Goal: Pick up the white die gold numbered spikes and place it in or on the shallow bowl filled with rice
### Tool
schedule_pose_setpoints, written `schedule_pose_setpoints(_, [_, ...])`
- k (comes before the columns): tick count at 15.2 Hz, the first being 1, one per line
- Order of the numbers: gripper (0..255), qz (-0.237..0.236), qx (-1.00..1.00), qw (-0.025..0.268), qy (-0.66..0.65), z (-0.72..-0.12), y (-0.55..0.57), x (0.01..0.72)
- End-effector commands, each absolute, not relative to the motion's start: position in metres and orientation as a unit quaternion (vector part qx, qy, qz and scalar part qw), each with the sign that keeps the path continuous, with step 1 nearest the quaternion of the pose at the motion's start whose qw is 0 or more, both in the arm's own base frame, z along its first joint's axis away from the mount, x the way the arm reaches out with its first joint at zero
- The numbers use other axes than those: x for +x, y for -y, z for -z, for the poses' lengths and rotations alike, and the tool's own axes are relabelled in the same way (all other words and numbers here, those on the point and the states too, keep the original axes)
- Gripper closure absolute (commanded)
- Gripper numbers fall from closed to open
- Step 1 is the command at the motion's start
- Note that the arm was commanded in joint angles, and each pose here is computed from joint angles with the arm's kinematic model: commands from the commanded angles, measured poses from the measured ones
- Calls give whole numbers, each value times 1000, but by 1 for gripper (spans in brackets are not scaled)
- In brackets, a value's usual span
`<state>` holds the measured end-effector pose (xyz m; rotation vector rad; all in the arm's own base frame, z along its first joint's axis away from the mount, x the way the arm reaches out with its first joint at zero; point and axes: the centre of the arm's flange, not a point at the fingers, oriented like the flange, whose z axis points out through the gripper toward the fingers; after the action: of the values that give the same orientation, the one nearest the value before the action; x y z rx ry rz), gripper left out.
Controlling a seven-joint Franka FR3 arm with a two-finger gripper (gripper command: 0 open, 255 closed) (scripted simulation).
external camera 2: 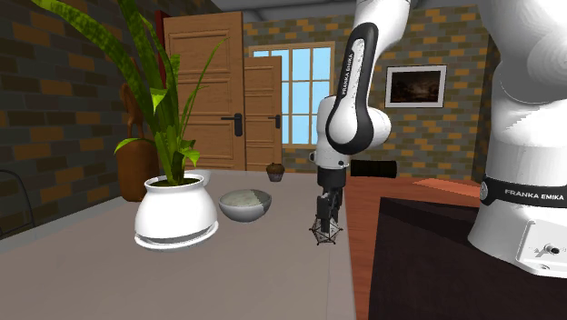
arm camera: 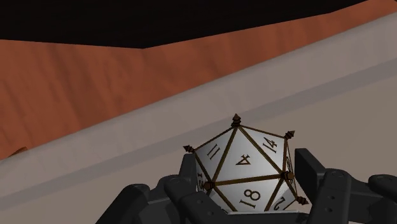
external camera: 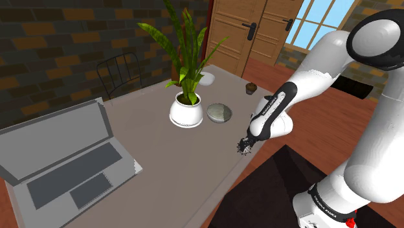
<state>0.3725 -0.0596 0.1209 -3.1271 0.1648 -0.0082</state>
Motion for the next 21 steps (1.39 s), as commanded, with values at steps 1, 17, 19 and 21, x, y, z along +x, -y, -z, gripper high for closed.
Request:
schedule_pose_setpoints(1, [255,0,-999,5,-52,-120,59,371])
schedule_pose_setpoints(17, [255,0,-999,5,-52,-183,59,372])
schedule_pose_setpoints(19, [255,0,-999,5,-52,-194,59,372])
schedule_pose_setpoints(21, [255,0,-999,5,-52,-205,59,372])
